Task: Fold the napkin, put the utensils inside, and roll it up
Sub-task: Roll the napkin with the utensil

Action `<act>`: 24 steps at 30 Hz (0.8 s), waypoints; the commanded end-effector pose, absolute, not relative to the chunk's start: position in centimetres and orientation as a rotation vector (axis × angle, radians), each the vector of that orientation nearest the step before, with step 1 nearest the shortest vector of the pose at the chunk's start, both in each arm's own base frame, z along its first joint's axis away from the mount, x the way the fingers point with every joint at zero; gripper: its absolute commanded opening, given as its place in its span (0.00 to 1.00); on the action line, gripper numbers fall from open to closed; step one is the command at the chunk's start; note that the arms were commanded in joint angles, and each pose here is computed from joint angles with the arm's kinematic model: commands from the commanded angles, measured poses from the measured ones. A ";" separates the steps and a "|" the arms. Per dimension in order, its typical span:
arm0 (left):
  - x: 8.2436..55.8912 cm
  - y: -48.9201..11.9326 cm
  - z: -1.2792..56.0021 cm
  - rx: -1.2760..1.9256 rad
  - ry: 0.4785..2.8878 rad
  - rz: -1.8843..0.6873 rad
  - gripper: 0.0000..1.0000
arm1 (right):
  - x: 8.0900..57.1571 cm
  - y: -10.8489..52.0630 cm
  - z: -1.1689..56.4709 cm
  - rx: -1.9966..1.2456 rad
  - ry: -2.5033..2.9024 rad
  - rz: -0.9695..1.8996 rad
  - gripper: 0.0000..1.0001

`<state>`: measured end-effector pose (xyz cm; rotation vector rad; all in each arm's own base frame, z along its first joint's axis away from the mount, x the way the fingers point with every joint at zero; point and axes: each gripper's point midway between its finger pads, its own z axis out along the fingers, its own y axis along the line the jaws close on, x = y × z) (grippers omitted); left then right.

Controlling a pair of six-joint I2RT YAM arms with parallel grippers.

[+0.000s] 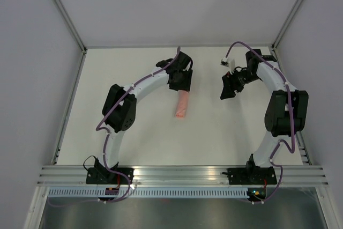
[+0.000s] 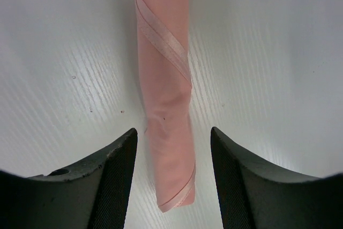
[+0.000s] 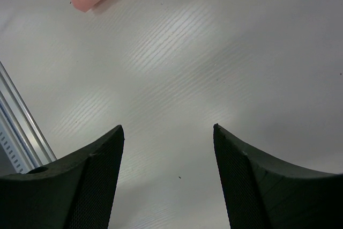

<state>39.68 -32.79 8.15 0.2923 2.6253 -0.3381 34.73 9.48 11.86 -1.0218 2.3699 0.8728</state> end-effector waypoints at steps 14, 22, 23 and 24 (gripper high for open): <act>31.8 -25.9 22.4 0.383 2.193 -0.614 0.64 | 35.1 5.9 17.9 -0.621 2.282 0.670 0.75; 26.9 -22.7 23.5 0.378 2.065 -0.676 0.66 | 33.8 2.9 19.2 -0.430 2.263 0.515 0.75; 26.5 -22.4 23.1 0.378 2.065 -0.677 0.67 | 33.6 2.4 19.8 -0.408 2.248 0.467 0.75; 26.3 -22.2 23.3 0.377 2.055 -0.675 0.68 | 33.3 2.2 19.3 -0.385 2.255 0.456 0.75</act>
